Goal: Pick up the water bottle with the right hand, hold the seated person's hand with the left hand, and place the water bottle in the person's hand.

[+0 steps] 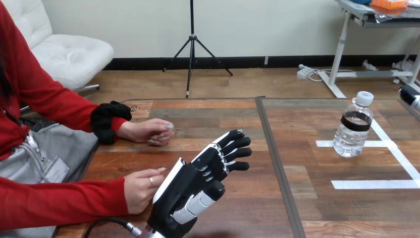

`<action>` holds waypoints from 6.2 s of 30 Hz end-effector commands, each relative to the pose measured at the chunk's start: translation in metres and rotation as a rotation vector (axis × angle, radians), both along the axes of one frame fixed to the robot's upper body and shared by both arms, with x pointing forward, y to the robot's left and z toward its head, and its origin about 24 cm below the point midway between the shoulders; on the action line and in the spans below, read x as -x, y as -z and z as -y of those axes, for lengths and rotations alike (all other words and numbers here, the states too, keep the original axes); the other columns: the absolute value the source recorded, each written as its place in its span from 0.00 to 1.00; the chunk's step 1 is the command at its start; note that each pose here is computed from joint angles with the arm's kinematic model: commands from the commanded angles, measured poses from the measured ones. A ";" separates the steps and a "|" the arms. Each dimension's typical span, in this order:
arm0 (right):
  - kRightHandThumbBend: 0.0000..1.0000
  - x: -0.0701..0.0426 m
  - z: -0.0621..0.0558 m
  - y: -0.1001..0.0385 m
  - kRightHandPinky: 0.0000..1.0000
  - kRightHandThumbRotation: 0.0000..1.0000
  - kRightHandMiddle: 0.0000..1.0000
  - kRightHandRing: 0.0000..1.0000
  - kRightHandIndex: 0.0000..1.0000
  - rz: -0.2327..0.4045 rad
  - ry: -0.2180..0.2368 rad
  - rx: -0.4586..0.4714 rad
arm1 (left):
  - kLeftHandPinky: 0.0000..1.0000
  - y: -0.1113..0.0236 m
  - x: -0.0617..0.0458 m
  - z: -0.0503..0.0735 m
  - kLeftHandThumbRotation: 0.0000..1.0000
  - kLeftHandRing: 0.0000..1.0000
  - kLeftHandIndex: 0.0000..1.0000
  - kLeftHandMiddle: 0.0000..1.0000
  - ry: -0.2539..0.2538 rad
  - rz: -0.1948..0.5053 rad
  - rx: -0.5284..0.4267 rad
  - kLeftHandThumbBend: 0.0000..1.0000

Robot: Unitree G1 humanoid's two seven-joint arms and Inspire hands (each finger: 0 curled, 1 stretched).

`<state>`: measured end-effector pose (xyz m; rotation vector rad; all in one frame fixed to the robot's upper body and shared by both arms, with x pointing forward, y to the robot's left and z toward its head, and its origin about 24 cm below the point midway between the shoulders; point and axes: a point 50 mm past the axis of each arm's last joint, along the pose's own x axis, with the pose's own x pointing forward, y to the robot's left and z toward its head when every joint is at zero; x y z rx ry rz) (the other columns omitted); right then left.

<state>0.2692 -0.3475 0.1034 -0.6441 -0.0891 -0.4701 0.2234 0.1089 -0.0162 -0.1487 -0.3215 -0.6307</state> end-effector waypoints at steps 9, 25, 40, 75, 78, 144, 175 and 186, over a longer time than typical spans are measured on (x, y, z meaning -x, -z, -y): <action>1.00 -0.039 0.003 -0.026 0.74 0.54 0.87 0.88 0.92 -0.045 -0.033 0.009 | 0.79 -0.018 -0.012 0.017 0.74 0.87 0.89 0.89 0.015 0.073 0.077 0.92; 1.00 -0.063 0.007 -0.023 0.72 0.54 0.88 0.85 0.94 -0.215 0.010 0.070 | 0.80 -0.017 -0.011 0.018 0.75 0.87 0.90 0.88 0.033 0.075 0.086 0.91; 1.00 -0.074 0.009 -0.019 0.73 0.51 0.89 0.83 0.93 -0.325 0.060 0.083 | 0.82 -0.017 -0.008 0.019 0.76 0.87 0.89 0.87 0.059 0.076 0.119 0.91; 1.00 -0.082 0.004 -0.011 0.66 0.57 0.86 0.80 0.91 -0.505 0.140 0.209 | 0.83 -0.021 -0.001 0.018 0.84 0.90 0.88 0.89 0.113 0.092 0.163 0.99; 1.00 -0.082 0.004 -0.010 0.66 0.58 0.86 0.80 0.91 -0.513 0.142 0.210 | 0.83 -0.021 0.000 0.017 0.84 0.90 0.88 0.89 0.116 0.091 0.167 0.99; 1.00 -0.103 -0.035 -0.007 0.73 0.56 0.86 0.82 0.92 -0.555 0.041 0.247 | 0.84 -0.017 0.021 0.002 0.82 0.91 0.88 0.90 0.108 0.085 0.160 1.00; 1.00 -0.118 -0.071 -0.006 0.64 0.58 0.87 0.82 0.92 -0.522 -0.064 0.201 | 0.85 -0.016 0.023 0.002 0.83 0.92 0.85 0.90 0.103 0.065 0.154 1.00; 1.00 -0.120 -0.077 -0.005 0.65 0.60 0.84 0.79 0.91 -0.519 -0.084 0.228 | 0.85 -0.016 0.023 0.007 0.83 0.91 0.85 0.89 0.119 0.067 0.157 1.00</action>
